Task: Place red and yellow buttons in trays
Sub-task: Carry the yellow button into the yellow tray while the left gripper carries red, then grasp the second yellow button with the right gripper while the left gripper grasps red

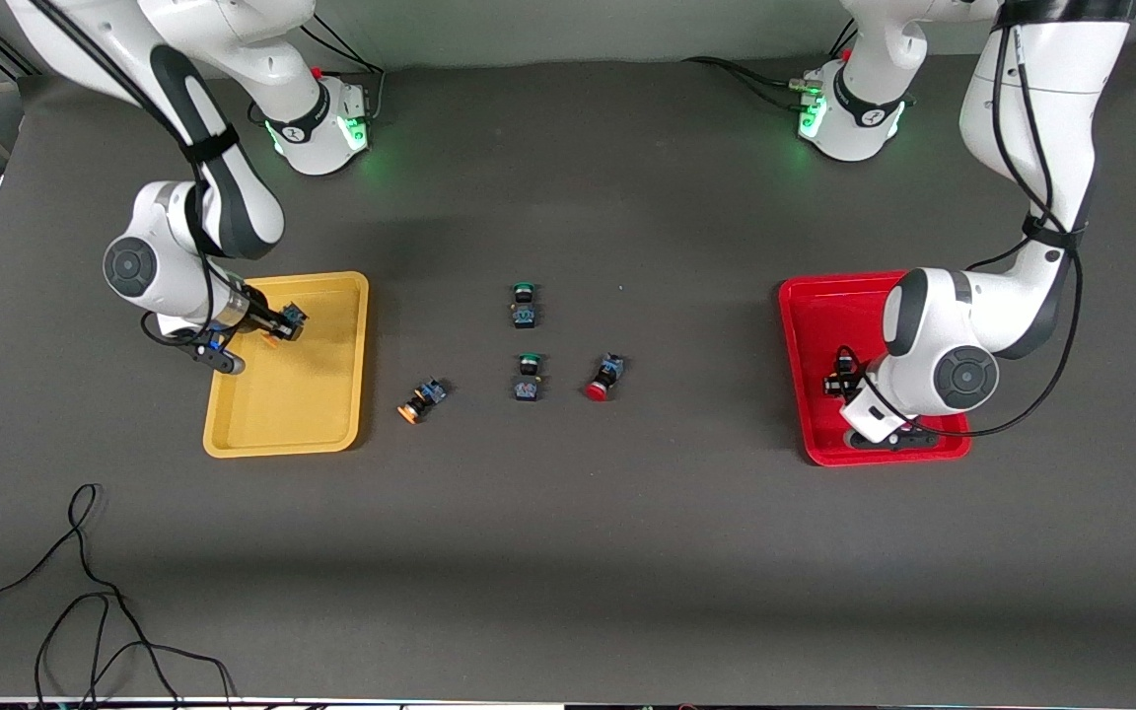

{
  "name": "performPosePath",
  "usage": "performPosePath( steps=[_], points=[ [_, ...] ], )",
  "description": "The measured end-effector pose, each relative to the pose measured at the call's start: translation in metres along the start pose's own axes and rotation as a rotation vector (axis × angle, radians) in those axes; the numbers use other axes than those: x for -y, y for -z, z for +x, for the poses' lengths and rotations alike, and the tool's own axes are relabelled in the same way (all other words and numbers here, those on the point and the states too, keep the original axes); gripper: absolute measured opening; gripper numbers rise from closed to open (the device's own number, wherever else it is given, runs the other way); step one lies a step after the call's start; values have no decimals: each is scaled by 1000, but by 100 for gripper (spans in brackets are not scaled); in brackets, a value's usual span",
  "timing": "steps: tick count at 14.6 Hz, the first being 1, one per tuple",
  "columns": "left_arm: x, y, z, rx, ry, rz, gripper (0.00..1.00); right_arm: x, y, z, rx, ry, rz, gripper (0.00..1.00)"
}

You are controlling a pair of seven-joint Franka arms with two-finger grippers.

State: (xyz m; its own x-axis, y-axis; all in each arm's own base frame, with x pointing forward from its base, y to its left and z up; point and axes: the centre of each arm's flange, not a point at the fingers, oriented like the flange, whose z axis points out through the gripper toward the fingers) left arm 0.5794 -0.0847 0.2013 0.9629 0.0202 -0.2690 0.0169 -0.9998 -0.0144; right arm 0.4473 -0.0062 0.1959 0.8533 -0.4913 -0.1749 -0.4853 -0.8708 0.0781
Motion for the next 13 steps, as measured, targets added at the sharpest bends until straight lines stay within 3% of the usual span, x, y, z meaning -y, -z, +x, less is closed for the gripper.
performPosePath(
  steps=[1,3,7,8,13],
  points=[
    [0,16,0,9,0,2,76,0,-7,1,2,0,-7,40],
    [-1,63,-3,11,-3,3,98,2,-10,1,8,-19,3,55],
    [-11,133,-21,-37,-23,-2,100,11,12,5,4,-22,36,95],
    [-27,133,-24,-41,-44,-2,100,20,28,7,4,-9,48,100],
    [-198,100,-52,-91,-79,14,100,131,122,-4,-34,-50,176,100]
  ],
)
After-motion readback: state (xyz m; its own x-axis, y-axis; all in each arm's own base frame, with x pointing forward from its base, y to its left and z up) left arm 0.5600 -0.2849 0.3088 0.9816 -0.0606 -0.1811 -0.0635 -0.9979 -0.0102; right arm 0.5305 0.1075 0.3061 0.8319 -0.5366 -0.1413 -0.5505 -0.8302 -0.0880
